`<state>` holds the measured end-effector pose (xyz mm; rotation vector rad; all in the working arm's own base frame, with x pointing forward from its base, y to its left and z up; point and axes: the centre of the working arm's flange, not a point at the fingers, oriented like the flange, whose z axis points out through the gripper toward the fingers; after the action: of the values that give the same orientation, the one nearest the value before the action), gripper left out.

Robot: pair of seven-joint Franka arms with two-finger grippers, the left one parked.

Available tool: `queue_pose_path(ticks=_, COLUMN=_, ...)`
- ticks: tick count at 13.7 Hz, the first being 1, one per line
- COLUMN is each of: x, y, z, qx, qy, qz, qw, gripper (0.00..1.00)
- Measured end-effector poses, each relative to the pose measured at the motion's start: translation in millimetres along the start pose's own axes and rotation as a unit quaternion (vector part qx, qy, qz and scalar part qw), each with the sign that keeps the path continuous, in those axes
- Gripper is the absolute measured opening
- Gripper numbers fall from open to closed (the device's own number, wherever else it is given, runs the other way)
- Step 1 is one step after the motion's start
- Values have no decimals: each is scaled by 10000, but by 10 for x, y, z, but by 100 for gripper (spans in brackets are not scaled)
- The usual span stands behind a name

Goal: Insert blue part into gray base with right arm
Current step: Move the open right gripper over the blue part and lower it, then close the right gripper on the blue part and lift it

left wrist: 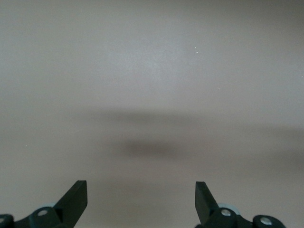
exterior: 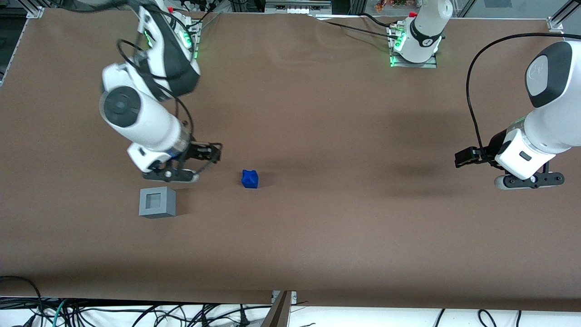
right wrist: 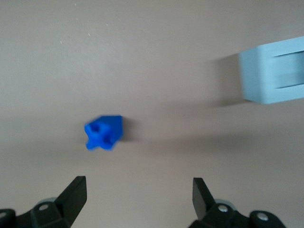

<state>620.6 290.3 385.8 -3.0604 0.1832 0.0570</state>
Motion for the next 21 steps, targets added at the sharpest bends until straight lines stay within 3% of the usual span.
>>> queue_pose_path(ticks=4, x=-43, y=-431, z=820, qx=177, qy=115, qz=482, qw=9986, gripper=99)
queue_pose_path(ticks=7, x=-12, y=-473, z=1128, qx=246, qy=172, qz=691, qw=9972, gripper=99)
queue_pose_path(ticks=17, x=-85, y=-623, z=1576, qx=257, qy=257, qz=982, qw=9945, gripper=98)
queue_pose_path(ticks=21, x=-97, y=-628, z=1627, qx=138, qy=324, qz=854, qw=9957, gripper=90)
